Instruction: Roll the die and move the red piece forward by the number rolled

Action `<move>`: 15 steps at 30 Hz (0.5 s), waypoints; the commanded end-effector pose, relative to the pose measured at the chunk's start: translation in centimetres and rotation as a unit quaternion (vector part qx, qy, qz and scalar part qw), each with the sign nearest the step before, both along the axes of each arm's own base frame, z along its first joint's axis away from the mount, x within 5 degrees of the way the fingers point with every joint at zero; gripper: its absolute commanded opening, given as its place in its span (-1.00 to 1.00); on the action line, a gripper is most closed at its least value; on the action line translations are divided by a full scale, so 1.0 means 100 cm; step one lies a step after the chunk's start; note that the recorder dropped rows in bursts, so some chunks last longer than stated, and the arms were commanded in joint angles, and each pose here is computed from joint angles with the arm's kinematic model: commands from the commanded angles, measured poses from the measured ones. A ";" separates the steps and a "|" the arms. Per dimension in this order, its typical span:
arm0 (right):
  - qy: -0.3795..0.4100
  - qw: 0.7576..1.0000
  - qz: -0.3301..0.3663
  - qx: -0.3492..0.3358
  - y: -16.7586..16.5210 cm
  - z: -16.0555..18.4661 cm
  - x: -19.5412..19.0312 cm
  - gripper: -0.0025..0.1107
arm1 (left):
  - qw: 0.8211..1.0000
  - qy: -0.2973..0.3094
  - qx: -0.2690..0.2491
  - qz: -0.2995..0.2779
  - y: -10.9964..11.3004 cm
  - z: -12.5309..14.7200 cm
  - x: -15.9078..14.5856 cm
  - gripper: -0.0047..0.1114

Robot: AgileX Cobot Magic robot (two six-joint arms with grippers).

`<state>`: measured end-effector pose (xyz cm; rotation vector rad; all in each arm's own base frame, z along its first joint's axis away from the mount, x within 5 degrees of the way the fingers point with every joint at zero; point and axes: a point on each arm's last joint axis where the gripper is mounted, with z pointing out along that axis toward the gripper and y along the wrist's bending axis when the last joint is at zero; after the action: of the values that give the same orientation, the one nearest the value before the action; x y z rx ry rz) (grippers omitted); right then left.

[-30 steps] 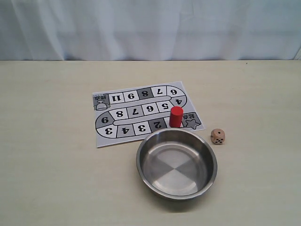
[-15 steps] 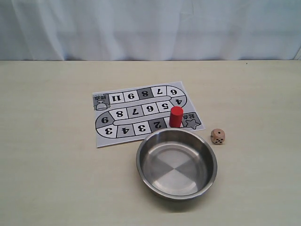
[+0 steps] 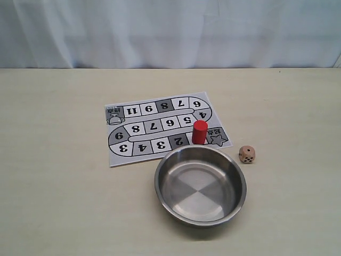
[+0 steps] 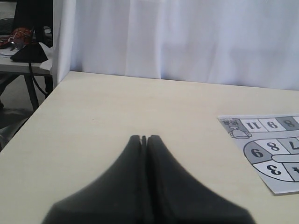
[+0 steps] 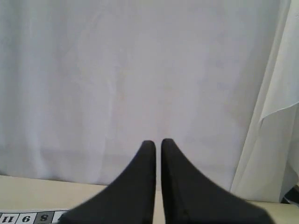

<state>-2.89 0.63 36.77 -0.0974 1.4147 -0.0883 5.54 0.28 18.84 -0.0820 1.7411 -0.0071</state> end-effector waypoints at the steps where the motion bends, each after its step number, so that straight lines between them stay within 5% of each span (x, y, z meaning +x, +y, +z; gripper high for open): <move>1: -0.038 0.999 -0.011 0.003 -0.003 -0.022 0.027 -0.89 | 1.000 -0.009 0.000 -0.003 0.000 0.003 0.000 -0.92; 8: 0.022 1.000 -0.018 0.007 -0.006 -0.092 0.066 -0.89 | 1.000 -0.009 0.001 -0.003 0.000 0.003 0.000 -0.92; 15: 0.000 0.999 -0.033 -0.011 -0.009 -0.142 0.083 -0.89 | 1.000 -0.009 0.001 -0.003 0.000 0.003 0.000 -0.92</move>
<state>5.20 -0.19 23.60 -0.0558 1.4427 -0.1275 5.54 0.28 18.84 -0.0820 1.7411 -0.0071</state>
